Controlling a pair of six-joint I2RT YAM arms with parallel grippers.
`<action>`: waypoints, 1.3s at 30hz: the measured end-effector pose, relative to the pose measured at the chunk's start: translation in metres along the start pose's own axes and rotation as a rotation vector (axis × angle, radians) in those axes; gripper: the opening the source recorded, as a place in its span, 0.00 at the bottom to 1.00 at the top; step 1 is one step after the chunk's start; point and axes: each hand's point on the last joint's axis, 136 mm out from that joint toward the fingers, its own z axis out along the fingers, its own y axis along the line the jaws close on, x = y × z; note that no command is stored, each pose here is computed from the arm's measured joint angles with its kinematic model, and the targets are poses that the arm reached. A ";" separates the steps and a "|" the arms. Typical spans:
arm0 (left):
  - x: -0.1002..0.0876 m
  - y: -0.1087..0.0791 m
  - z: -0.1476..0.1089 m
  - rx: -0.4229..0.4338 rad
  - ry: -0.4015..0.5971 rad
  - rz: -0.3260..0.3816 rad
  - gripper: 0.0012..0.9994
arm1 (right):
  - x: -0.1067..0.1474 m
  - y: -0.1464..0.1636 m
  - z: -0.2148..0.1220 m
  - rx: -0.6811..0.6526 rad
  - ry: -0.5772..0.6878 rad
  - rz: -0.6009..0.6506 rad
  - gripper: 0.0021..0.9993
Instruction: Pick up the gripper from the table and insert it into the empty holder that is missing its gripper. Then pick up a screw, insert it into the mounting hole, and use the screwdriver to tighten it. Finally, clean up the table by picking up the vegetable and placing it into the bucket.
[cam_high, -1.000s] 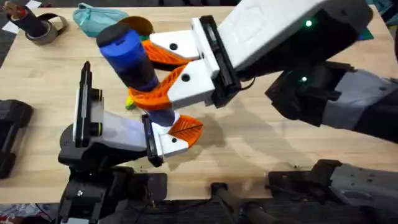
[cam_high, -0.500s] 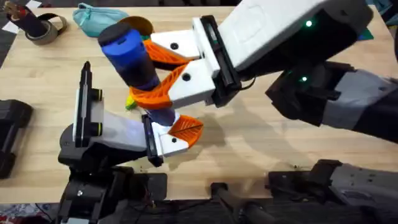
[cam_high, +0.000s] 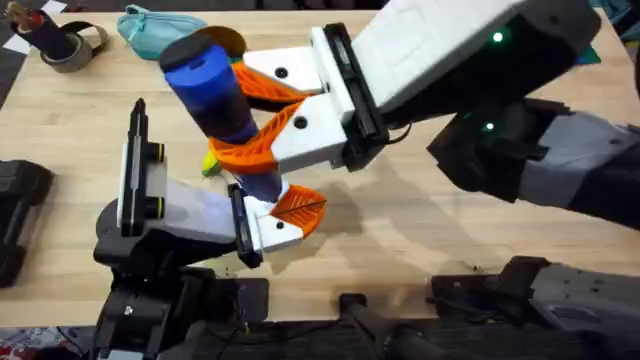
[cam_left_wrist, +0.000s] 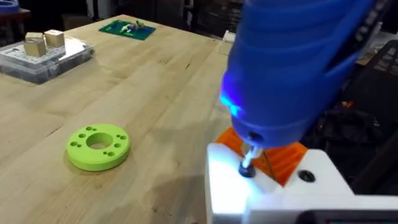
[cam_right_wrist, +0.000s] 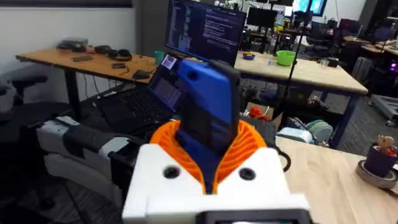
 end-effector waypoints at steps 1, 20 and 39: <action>0.000 0.000 0.000 0.000 0.000 0.000 0.02 | 0.000 0.000 0.000 0.000 0.000 0.000 0.04; 0.000 0.000 0.000 0.000 0.000 0.000 0.01 | 0.002 0.001 -0.001 0.000 0.000 0.004 0.04; 0.000 0.000 0.000 0.000 0.000 0.000 0.02 | 0.002 0.002 -0.001 -0.006 0.002 0.017 0.04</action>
